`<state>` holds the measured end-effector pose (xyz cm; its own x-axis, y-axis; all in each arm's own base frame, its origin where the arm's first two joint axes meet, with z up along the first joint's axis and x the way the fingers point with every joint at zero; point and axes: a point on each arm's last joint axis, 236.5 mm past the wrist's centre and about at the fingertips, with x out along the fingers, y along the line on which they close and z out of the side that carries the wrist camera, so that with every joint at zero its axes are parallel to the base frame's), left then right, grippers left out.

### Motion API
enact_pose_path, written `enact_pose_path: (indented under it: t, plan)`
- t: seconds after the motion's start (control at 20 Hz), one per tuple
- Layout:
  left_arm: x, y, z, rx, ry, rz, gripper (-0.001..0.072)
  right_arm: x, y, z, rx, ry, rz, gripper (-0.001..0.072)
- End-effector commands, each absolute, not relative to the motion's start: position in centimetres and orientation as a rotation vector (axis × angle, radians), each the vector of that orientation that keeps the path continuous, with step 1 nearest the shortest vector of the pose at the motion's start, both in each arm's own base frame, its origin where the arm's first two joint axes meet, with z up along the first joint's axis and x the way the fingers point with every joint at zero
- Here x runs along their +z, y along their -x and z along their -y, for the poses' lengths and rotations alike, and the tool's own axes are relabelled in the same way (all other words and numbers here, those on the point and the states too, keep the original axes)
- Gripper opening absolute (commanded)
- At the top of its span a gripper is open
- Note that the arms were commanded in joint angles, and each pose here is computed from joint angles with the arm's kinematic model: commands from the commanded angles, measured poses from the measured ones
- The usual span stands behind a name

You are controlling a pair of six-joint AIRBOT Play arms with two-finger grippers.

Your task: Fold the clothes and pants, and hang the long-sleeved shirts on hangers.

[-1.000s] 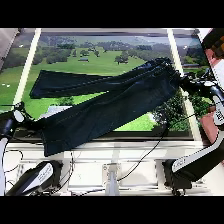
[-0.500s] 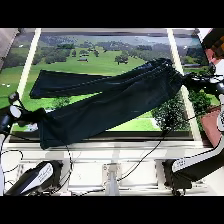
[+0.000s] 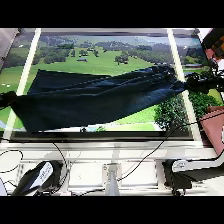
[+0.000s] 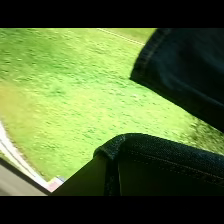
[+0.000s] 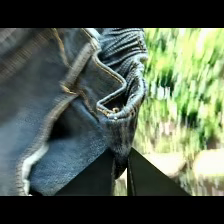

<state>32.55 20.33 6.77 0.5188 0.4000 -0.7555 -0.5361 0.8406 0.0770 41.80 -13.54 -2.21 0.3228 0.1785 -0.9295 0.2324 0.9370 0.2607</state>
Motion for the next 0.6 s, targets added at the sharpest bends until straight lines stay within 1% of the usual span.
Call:
enact_pose_path:
  t: [0.0, 0.1, 0.2, 0.3, 0.4, 0.55]
  plan:
    - [5.7, -33.4, -22.3, 0.591, 0.183, -0.847, 0.0026, -2.5, -35.2, 12.4, -0.007, -0.359, -1.521, 0.0068]
    - [4.6, -35.9, -21.8, 0.553, 0.241, -0.8, 0.0026, -2.3, -33.5, 11.6, 0.024, -0.375, -1.59, 0.0067]
    - [4.3, -37.9, -22.2, 0.539, 0.229, -0.746, 0.0026, -1.9, -33.0, 11.7, 0.014, -0.36, -1.593, 0.0067]
    - [3.9, -38.8, -22.7, 0.536, 0.222, -0.723, 0.0026, -1.5, -32.9, 11.4, -0.001, -0.354, -1.536, 0.0067]
    - [2.5, -39.1, -22.5, 0.529, 0.227, -0.752, 0.0026, -1.9, -32.4, 10.9, -0.033, -0.348, -1.455, 0.0067]
    - [0.5, -39.8, -21.3, 0.486, 0.198, -0.804, 0.0026, -3.4, -31.4, 9.4, -0.086, -0.369, -1.279, 0.0067]
